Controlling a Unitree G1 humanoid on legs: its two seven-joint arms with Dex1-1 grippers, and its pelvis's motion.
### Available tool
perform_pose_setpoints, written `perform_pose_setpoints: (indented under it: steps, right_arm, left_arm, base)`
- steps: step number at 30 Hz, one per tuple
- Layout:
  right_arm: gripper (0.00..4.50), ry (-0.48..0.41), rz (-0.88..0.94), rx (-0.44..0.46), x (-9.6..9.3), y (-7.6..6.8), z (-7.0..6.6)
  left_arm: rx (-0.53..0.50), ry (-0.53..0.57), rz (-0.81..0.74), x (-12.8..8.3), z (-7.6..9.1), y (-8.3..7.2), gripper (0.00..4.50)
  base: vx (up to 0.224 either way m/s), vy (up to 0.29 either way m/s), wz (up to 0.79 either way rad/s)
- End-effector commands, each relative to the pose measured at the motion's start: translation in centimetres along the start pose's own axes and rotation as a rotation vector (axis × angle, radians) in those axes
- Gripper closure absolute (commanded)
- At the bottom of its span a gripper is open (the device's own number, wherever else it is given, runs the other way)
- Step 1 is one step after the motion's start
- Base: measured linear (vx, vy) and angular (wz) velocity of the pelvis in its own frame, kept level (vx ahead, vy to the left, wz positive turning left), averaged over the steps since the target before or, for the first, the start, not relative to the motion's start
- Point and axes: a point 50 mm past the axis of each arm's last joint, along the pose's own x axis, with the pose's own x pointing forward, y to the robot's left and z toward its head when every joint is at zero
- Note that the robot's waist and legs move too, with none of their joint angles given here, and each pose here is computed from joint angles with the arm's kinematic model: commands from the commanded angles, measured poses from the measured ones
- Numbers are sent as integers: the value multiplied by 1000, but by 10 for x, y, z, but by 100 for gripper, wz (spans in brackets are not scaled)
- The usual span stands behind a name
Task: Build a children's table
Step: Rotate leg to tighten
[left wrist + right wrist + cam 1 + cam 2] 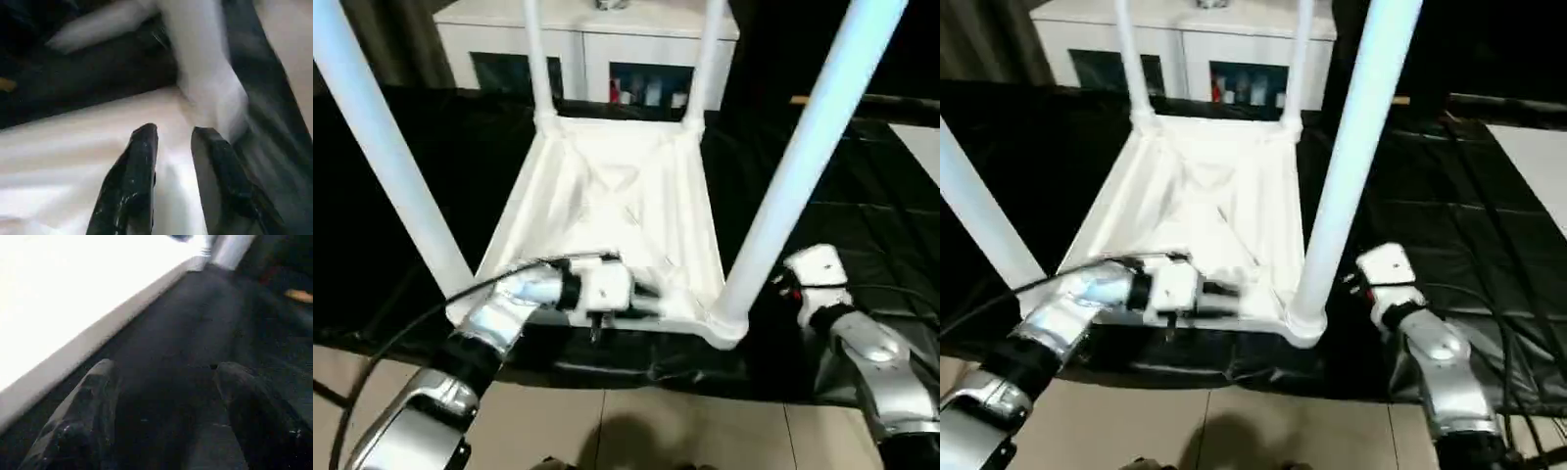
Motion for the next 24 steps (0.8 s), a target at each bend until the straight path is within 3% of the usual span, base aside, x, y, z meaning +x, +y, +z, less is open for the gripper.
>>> perform_pose_setpoints:
  steps: [1,5,7,9,10,11,12,15,18,24]
  right_arm:
    - [116,-40,-189,72,-7,-17,7]
    - [116,-151,-305,163,-26,-14,17]
    - [116,-229,-271,220,-38,-2,24]
    - [116,-269,-220,227,-46,9,28]
    - [100,-268,-217,229,-47,10,27]
    - [100,-262,-205,240,-54,18,26]
    - [90,-260,-204,239,-56,19,26]
    - [83,-210,-250,210,-63,24,23]
    - [83,-168,-254,216,-61,27,23]
    - [83,-173,-187,215,-53,33,28]
  left_arm:
    - [-65,-119,134,-9,12,2,286]
    - [-174,-196,358,-24,18,-12,274]
    - [-209,-213,506,-33,21,-22,242]
    - [-204,-226,595,-41,25,-28,238]
    - [-209,-228,616,-42,25,-28,233]
    - [-256,-235,805,-55,24,-31,233]
    - [-269,-236,853,-58,23,-32,221]
    - [-472,-176,1119,-78,11,-42,200]
    - [-478,-135,1143,-78,12,-47,200]
    - [-479,-102,1137,-71,15,-51,200]
  base:
    - [0,0,0]
    - [0,0,0]
    - [0,0,0]
    - [26,-8,0]
    - [0,0,0]
    - [0,0,0]
    - [0,0,0]
    - [0,0,0]
    - [0,0,0]
    - [0,0,0]
